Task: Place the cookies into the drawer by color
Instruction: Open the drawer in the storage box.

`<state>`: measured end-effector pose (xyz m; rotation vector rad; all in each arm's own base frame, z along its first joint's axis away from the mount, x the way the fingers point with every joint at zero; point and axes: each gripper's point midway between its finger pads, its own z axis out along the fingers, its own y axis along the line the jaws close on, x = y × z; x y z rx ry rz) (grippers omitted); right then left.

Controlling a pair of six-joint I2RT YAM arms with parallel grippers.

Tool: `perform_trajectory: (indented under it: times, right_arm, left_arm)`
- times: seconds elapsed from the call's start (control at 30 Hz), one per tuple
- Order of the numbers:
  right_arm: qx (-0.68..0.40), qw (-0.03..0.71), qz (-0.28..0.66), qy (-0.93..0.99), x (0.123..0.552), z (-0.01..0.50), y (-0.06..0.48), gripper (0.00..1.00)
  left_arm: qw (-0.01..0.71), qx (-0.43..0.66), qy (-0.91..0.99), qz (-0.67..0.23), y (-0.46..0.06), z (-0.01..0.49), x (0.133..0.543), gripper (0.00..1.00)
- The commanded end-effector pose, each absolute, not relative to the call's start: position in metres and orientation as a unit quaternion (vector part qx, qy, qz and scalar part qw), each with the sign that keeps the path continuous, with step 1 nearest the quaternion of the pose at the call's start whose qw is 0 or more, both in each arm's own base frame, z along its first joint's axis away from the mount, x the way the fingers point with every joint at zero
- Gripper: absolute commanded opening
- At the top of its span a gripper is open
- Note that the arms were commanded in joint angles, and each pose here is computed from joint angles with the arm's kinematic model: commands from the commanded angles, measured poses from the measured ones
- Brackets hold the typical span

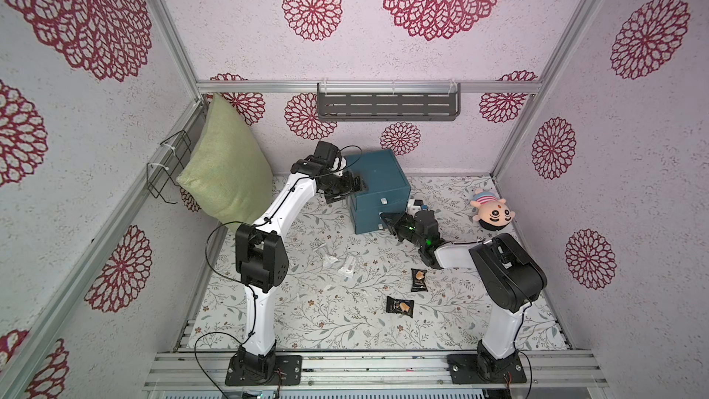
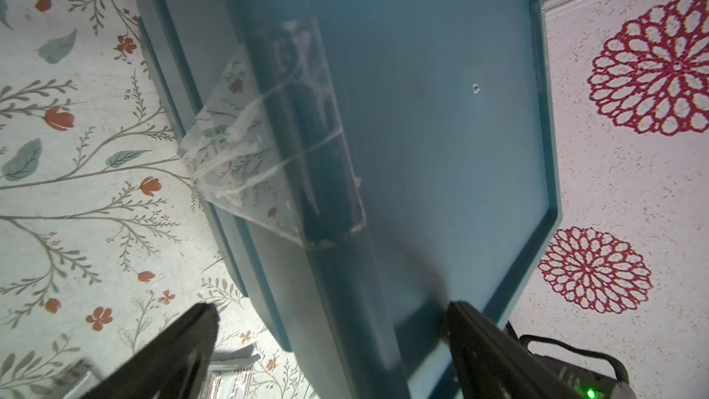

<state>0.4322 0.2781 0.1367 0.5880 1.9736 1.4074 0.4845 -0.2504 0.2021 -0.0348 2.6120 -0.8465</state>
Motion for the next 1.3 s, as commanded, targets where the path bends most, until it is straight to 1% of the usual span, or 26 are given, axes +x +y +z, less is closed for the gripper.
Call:
perform_trajectory:
  times: [0.0,0.2,0.6,0.87,1.1,1.27]
  right_arm:
    - [0.22,0.344,0.545,0.732,0.431,0.162,0.274,0.0]
    - [0.217,0.342,0.539,0.739,0.412,0.164,0.268,0.0]
    - [0.212,0.335,0.508,0.764,0.347,0.153,0.243,0.0]
    - [0.197,0.334,0.494,0.778,0.316,0.153,0.235,0.0]
    - [0.191,0.336,0.487,0.784,0.297,0.152,0.23,0.0]
    - [0.191,0.331,0.485,0.787,0.292,0.146,0.23,0.0]
  left_arm:
    - [0.182,-0.012,0.943,-0.279,-0.244,0.188,0.478,1.0]
    - [0.182,-0.014,0.943,-0.277,-0.243,0.185,0.479,1.0]
    - [0.181,-0.015,0.945,-0.273,-0.241,0.182,0.479,0.99]
    - [0.182,-0.015,0.945,-0.271,-0.241,0.181,0.479,0.99]
    - [0.18,-0.017,0.946,-0.268,-0.24,0.178,0.48,0.99]
    - [0.18,-0.016,0.946,-0.267,-0.241,0.177,0.48,0.99]
